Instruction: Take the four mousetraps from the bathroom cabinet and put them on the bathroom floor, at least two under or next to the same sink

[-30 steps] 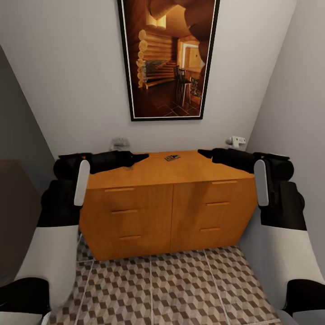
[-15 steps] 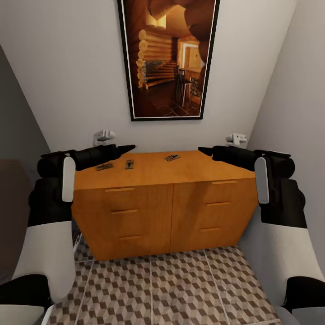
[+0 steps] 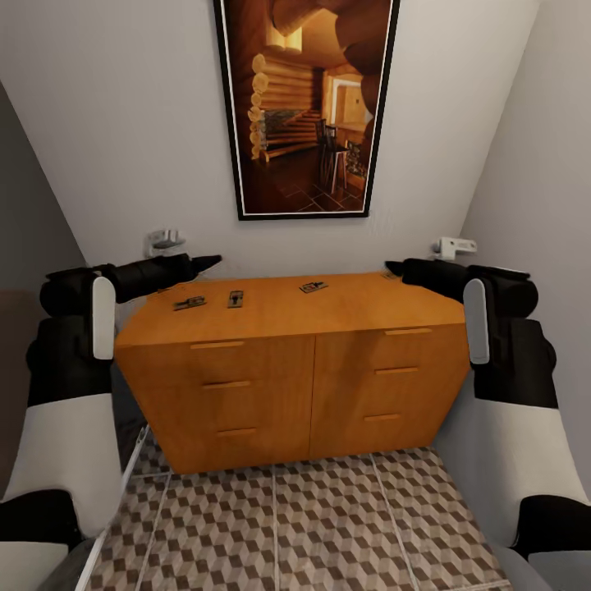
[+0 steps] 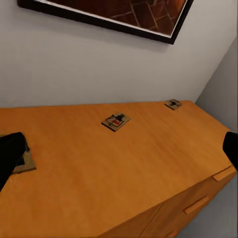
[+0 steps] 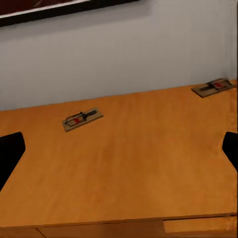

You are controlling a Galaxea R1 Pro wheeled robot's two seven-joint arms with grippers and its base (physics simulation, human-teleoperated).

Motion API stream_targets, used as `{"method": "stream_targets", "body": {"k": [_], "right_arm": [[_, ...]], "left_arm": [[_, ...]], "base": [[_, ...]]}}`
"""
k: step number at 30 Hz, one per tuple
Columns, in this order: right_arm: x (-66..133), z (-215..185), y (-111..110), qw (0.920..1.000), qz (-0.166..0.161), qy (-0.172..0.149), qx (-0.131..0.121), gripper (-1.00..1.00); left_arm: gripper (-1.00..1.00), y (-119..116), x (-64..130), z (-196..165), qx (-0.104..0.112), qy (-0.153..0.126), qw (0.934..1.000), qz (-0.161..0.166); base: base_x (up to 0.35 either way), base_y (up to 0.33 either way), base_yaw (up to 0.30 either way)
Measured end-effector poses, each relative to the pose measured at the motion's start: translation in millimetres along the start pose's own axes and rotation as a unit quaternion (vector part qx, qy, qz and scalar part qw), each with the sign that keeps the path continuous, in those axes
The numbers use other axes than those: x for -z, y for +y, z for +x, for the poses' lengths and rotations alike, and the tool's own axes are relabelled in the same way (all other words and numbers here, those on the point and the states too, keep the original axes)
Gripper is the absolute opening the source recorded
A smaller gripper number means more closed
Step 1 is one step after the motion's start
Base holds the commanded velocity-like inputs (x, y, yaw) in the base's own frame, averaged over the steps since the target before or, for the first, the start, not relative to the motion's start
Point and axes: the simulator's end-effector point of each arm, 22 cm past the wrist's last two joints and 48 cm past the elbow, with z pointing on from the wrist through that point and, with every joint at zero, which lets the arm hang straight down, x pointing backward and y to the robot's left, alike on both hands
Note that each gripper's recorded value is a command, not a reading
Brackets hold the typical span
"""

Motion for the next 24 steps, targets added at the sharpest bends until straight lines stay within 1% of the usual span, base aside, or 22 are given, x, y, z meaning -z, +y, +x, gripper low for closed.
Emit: {"method": "stream_targets", "body": {"k": [3,6,9,13,14,16,20,24], "right_arm": [[0.9,-4,-20,0.9987,0.051,-0.003,0.000,1.00],[2.0,-6,-29,0.9966,0.082,-0.005,0.006,1.00],[1.8,-7,-29,0.9954,0.095,-0.005,0.014,1.00],[0.2,-8,-20,0.9950,0.097,-0.005,0.020,1.00],[-1.4,-9,-12,0.9951,0.097,-0.006,0.019,1.00],[-2.0,-9,-8,0.9947,0.101,-0.006,0.019,1.00],[-1.3,-11,-7,0.9929,0.117,-0.008,0.016,1.00],[0.0,-11,-10,0.9909,0.133,-0.008,0.015,1.00]], "left_arm": [[1.00,20,4.5,-12,-0.008,-0.007,0.9991,-0.041],[1.00,41,9.1,-21,-0.015,-0.012,0.9958,-0.090],[1.00,61,14.2,-27,-0.017,-0.015,0.9900,-0.139],[1.00,78,18.8,-30,-0.018,-0.017,0.9809,-0.193],[1.00,79,15.2,-27,-0.024,-0.012,0.9758,-0.217],[1.00,75,10.6,-24,-0.035,-0.006,0.9726,-0.230],[1.00,61,-0.1,-17,-0.067,0.008,0.9676,-0.244],[1.00,45,-10.8,-10,-0.095,0.020,0.9640,-0.247]], "base": [[0.000,0.000,0.000],[0.000,0.000,0.000],[0.000,0.000,0.000],[0.000,0.000,0.000],[0.000,0.000,0.000],[0.000,0.000,0.000],[0.000,0.000,0.000],[0.000,0.000,0.000]]}}
